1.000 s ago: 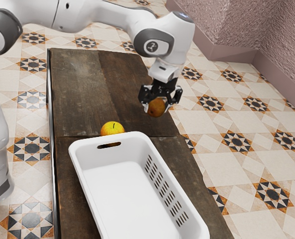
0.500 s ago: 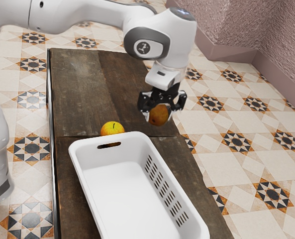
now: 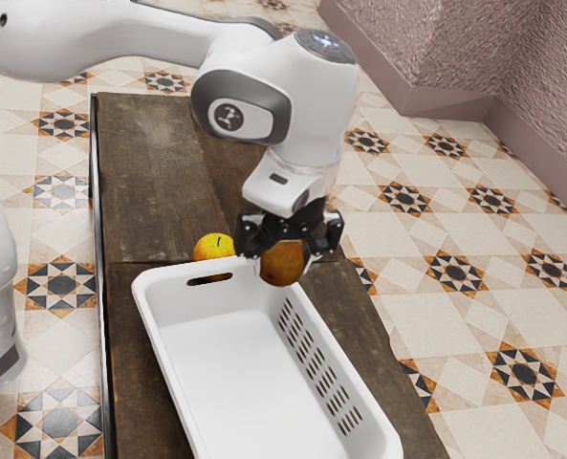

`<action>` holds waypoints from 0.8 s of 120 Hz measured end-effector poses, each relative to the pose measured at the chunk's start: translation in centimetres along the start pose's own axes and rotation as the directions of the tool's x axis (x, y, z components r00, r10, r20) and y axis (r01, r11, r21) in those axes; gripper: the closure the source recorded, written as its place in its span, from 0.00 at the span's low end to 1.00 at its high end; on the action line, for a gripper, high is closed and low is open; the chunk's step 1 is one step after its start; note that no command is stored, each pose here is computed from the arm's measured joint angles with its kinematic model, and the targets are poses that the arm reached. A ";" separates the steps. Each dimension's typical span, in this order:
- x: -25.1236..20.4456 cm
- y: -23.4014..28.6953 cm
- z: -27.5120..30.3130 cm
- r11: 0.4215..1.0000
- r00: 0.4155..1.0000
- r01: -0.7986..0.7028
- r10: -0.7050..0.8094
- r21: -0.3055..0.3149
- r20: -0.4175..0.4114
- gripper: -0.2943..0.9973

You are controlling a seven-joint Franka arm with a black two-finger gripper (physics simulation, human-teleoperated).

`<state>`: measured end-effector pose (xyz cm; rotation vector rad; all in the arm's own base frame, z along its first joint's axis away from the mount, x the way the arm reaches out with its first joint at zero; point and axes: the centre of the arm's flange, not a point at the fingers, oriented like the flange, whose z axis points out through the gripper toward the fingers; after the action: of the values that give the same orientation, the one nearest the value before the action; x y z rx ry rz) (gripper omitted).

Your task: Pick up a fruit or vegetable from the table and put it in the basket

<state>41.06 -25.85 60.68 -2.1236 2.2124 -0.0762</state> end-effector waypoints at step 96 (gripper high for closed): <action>5.1 3.0 0.6 0.998 0.998 0.055 -0.056 -0.040 -0.032 0.24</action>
<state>37.89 -30.83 59.72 -2.2205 2.1907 -0.0722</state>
